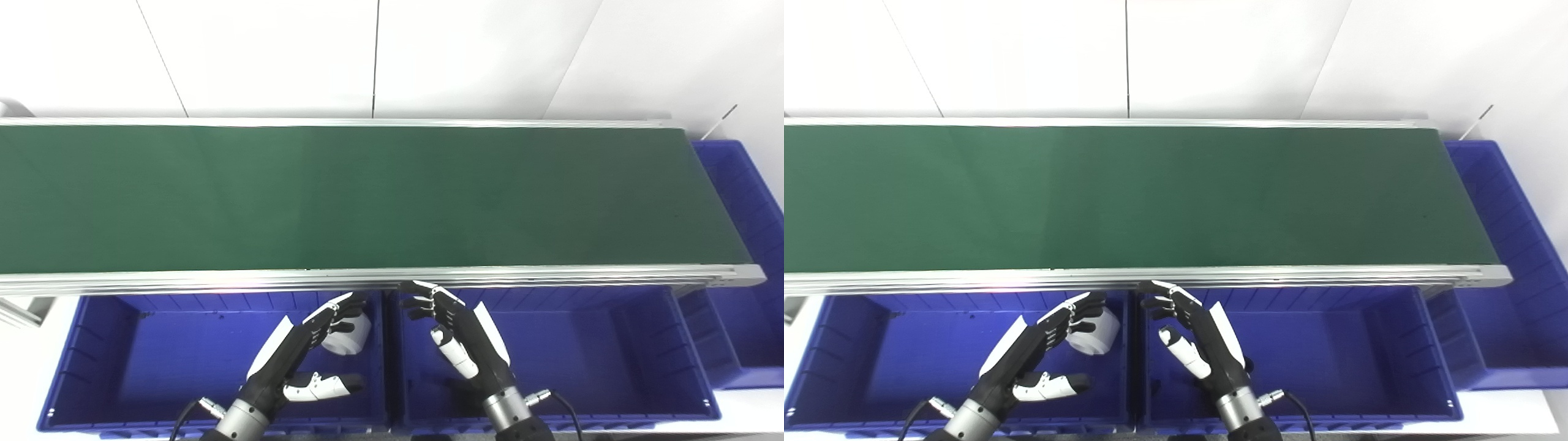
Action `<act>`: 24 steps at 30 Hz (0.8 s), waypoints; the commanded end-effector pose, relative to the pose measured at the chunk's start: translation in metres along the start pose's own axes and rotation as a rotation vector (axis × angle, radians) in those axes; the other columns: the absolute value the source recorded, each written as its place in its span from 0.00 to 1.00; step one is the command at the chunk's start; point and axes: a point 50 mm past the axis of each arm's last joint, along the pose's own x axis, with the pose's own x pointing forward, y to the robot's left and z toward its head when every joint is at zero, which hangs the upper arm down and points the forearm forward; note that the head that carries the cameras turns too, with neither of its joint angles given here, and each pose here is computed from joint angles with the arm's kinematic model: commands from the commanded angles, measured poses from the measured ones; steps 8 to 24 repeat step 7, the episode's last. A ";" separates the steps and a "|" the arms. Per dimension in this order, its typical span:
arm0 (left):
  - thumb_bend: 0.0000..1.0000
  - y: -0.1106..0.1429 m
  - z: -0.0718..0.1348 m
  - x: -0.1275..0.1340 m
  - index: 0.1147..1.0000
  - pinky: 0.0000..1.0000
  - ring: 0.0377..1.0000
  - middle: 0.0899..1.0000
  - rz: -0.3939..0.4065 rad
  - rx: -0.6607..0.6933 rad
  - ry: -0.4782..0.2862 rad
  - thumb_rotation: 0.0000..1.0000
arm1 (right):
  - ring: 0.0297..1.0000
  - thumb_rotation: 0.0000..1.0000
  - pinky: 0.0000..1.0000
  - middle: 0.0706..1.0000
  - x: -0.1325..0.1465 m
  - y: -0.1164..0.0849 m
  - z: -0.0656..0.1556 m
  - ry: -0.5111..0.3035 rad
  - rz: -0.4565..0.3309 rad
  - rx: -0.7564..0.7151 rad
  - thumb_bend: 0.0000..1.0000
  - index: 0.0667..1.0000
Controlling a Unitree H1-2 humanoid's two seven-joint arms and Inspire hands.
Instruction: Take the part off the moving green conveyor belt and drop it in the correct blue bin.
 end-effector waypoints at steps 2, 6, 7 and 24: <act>0.79 0.004 0.011 0.009 0.85 0.78 0.85 0.86 0.013 0.026 -0.078 0.62 | 0.74 1.00 0.68 0.80 0.005 -0.004 0.009 -0.090 -0.001 -0.018 0.84 0.75; 0.80 0.006 0.014 0.008 0.84 0.79 0.86 0.87 0.014 0.021 -0.067 0.60 | 0.75 1.00 0.69 0.80 0.006 -0.005 0.011 -0.100 -0.001 -0.034 0.82 0.76; 0.80 0.007 0.015 0.008 0.85 0.79 0.86 0.88 0.014 0.027 -0.070 0.60 | 0.76 1.00 0.69 0.80 0.006 -0.004 0.012 -0.100 -0.003 -0.034 0.82 0.76; 0.80 0.007 0.015 0.008 0.85 0.79 0.86 0.88 0.014 0.027 -0.070 0.60 | 0.76 1.00 0.69 0.80 0.006 -0.004 0.012 -0.100 -0.003 -0.034 0.82 0.76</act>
